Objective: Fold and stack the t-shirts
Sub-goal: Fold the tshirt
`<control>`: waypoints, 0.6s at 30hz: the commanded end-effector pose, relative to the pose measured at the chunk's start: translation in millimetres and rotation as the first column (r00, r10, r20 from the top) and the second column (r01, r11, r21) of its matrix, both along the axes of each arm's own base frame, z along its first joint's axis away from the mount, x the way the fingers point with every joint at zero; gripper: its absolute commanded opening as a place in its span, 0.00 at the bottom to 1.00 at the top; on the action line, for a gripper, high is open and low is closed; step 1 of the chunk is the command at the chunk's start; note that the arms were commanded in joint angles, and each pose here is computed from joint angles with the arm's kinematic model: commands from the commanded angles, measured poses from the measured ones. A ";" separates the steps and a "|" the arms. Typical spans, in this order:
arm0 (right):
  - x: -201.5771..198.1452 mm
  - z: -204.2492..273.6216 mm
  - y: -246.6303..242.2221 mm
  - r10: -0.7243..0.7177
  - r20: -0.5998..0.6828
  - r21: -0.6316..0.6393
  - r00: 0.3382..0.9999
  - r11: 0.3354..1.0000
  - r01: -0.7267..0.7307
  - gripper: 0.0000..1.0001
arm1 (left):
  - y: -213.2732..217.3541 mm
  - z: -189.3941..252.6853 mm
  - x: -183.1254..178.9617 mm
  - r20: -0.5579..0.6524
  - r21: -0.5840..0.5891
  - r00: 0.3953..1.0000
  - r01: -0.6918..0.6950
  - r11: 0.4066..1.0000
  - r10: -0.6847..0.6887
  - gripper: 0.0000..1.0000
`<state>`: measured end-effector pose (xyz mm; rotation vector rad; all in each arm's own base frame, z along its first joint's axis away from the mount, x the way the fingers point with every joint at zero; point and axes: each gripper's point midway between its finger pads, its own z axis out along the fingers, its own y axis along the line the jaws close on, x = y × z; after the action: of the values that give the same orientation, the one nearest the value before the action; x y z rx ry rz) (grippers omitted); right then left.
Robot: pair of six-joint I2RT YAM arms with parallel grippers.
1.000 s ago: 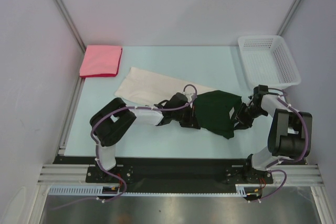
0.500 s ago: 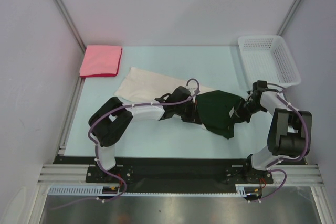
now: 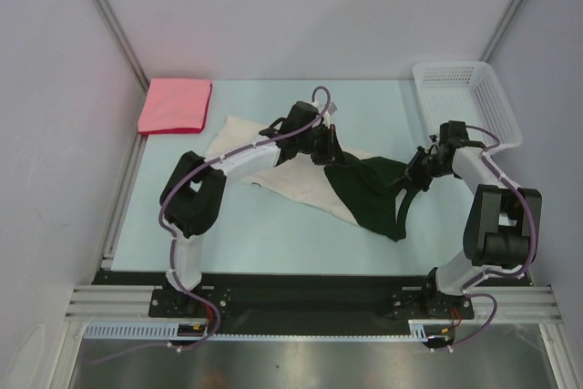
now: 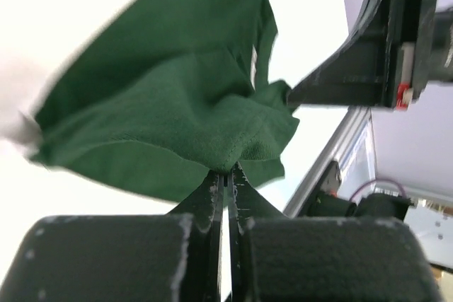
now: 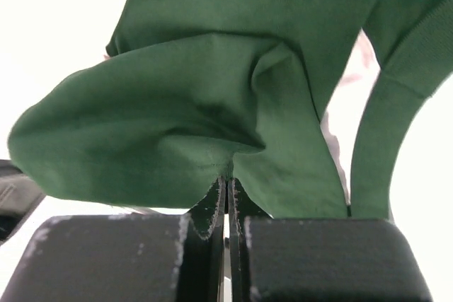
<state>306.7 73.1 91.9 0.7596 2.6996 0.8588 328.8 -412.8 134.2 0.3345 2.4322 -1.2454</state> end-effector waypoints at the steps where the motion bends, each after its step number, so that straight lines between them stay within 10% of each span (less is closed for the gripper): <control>1: 28.8 13.2 2.6 -0.029 0.064 0.044 0.998 0.999 0.027 0.00 | -11.4 6.7 10.8 -0.010 -0.049 0.999 0.051 0.998 -0.051 0.00; 18: 25.6 30.6 4.9 0.021 0.046 0.006 0.999 1.000 -0.021 0.00 | 27.2 -13.3 -5.6 -0.080 -0.024 0.995 0.058 0.998 -0.060 0.00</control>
<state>342.6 69.5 107.8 0.7485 2.6453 0.8718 322.1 -396.9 89.3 0.3094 2.5683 -1.2816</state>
